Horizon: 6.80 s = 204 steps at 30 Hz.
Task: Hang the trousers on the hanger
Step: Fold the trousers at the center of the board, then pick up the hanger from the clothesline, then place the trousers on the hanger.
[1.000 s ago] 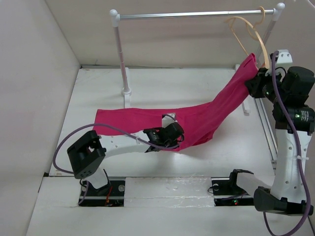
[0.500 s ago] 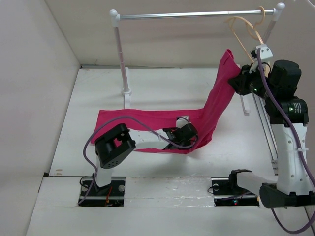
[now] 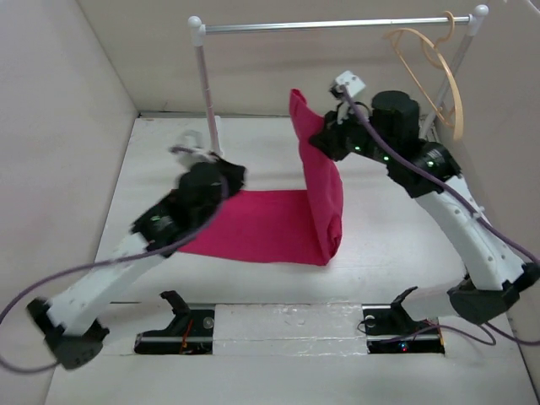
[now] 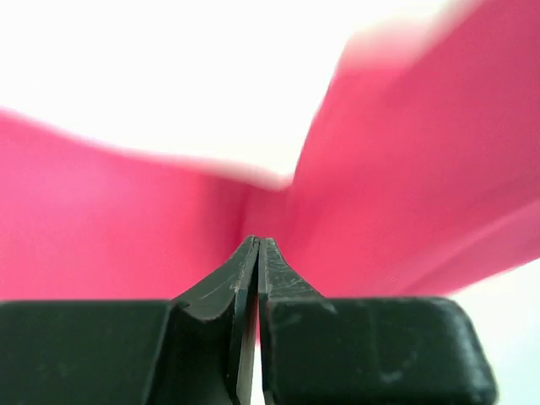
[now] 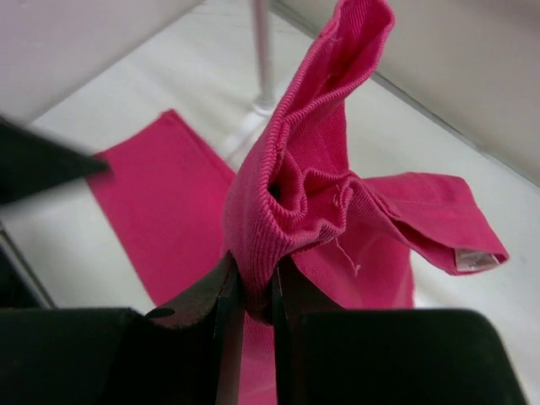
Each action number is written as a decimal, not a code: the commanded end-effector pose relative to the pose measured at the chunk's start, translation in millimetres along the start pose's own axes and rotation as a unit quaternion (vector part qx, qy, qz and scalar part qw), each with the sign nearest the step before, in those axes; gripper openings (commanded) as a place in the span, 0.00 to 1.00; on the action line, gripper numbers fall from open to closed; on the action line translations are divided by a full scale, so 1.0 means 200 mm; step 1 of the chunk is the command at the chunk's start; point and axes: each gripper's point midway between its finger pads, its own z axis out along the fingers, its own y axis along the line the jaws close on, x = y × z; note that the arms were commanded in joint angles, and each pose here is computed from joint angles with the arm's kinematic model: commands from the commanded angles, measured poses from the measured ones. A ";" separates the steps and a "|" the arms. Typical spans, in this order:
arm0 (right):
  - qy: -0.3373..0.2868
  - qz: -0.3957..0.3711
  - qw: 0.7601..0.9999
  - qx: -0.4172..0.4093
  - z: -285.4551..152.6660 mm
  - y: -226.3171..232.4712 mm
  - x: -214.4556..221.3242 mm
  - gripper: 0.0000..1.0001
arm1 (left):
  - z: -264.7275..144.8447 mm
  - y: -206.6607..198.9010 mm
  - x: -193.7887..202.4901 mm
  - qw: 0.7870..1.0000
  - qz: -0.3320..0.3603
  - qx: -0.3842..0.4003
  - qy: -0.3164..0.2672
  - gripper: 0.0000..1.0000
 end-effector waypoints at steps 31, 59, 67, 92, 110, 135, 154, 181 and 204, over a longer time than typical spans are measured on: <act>0.198 0.031 0.973 -0.110 0.25 0.47 1.29 0.00 | 0.21 1.14 -0.07 0.966 -0.017 -0.257 -0.008 0.47; 0.054 -0.091 0.993 0.057 -0.20 -0.09 0.23 0.00 | 0.12 0.79 -0.55 0.993 -0.088 -0.063 -0.054 0.14; -0.040 -0.126 0.947 0.294 -0.60 -0.86 -0.40 0.15 | 0.32 0.16 -0.53 0.994 0.103 -0.006 -0.028 0.00; 0.016 -0.024 0.965 0.261 -0.47 -1.66 0.05 0.69 | 0.21 -0.08 0.56 0.954 0.226 0.104 0.165 0.58; -0.047 -0.085 0.945 0.313 -0.43 -1.54 -0.22 0.00 | 0.17 -0.26 0.42 0.966 0.183 0.117 0.142 0.53; -0.036 -0.090 0.929 0.357 -0.58 -1.19 0.12 0.00 | -0.13 -1.22 -0.01 0.921 0.049 0.366 0.123 0.61; 0.002 -0.050 0.966 0.254 -0.51 -0.64 0.60 0.00 | 0.43 -1.20 0.23 0.943 -0.057 0.294 0.146 0.62; 0.097 -0.072 0.973 0.195 -0.31 -0.33 1.01 0.03 | 0.67 -1.03 0.56 0.944 -0.063 0.235 0.222 0.00; 0.148 -0.082 0.972 0.165 -0.19 -0.20 1.30 0.00 | 0.78 -0.72 0.81 0.954 -0.050 0.148 0.257 0.13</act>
